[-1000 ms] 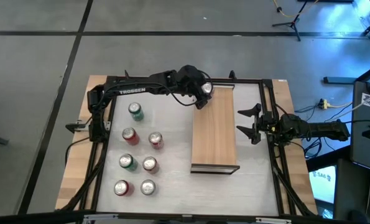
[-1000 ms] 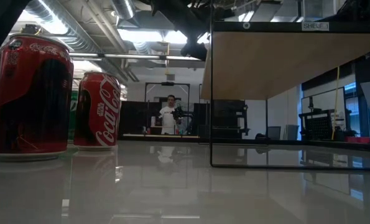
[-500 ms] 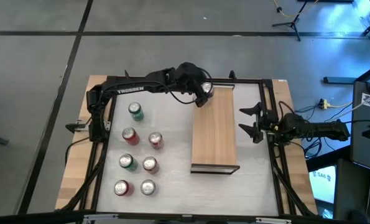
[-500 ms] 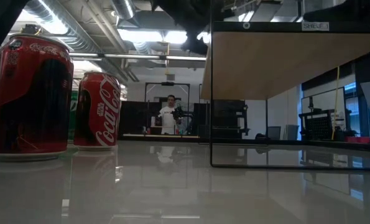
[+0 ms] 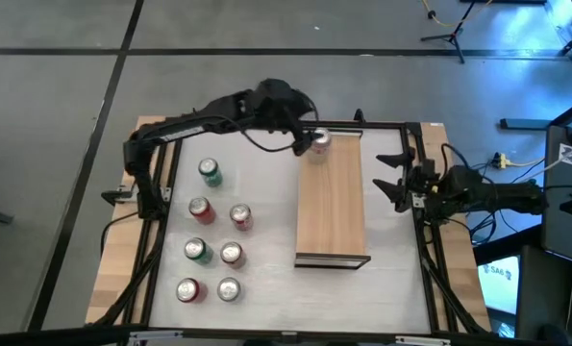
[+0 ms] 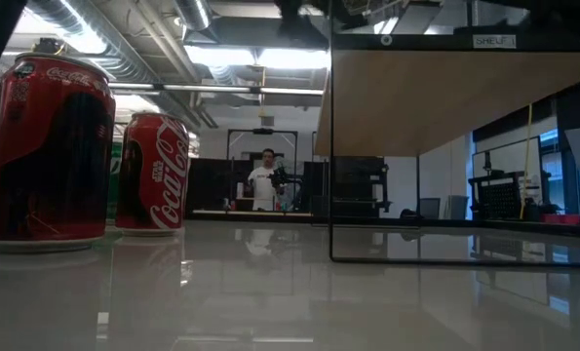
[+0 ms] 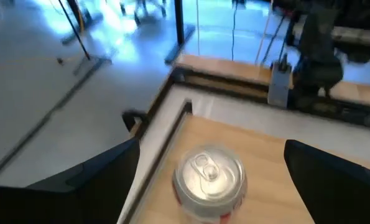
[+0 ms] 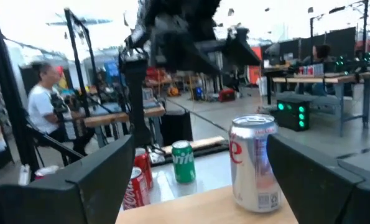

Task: Place canned beverage on shelf
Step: Put the top silver soda can on the shelf

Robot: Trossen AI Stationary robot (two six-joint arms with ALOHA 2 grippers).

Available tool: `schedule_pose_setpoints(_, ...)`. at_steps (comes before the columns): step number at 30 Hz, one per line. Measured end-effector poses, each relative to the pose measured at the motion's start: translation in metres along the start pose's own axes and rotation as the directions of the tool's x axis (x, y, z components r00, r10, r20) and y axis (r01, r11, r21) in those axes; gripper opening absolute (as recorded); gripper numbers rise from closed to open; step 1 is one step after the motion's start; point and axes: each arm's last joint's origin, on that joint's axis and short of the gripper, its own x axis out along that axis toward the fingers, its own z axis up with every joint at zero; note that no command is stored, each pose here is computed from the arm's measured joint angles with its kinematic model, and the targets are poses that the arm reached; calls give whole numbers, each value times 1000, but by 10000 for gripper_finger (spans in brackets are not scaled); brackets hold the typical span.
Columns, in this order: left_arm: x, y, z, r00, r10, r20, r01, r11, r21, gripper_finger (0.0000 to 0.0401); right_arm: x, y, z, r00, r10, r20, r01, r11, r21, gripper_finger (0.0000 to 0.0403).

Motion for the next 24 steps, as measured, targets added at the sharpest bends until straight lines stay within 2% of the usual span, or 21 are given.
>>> schedule_pose_setpoints(7, -81, 5, 13, 999, 6, 40, -7, 999, 41, 389, 40, 12, 33, 987, -89, -136, 79, 994, -75, 358)
schedule_pose_setpoints(10, -99, 3, -1, 1000, 0, 19, -1, 998, 64, 389, 60, 18, 52, 977, -128, -172, 107, 986, -125, 358)
schedule_pose_setpoints(16, -105, 4, -49, 1000, -2, 24, -1, 994, 111, 389, 107, 20, 75, 934, -259, -248, 199, 950, -242, 358)
schedule_pose_setpoints(20, -97, 7, -80, 994, 8, 112, -22, 992, 124, 389, 136, 9, 79, 884, -342, -318, 240, 917, -317, 358)
schedule_pose_setpoints(24, -87, 15, -97, 973, 41, 226, -71, 989, 129, 389, 157, -9, 83, 818, -430, -382, 295, 884, -364, 358)
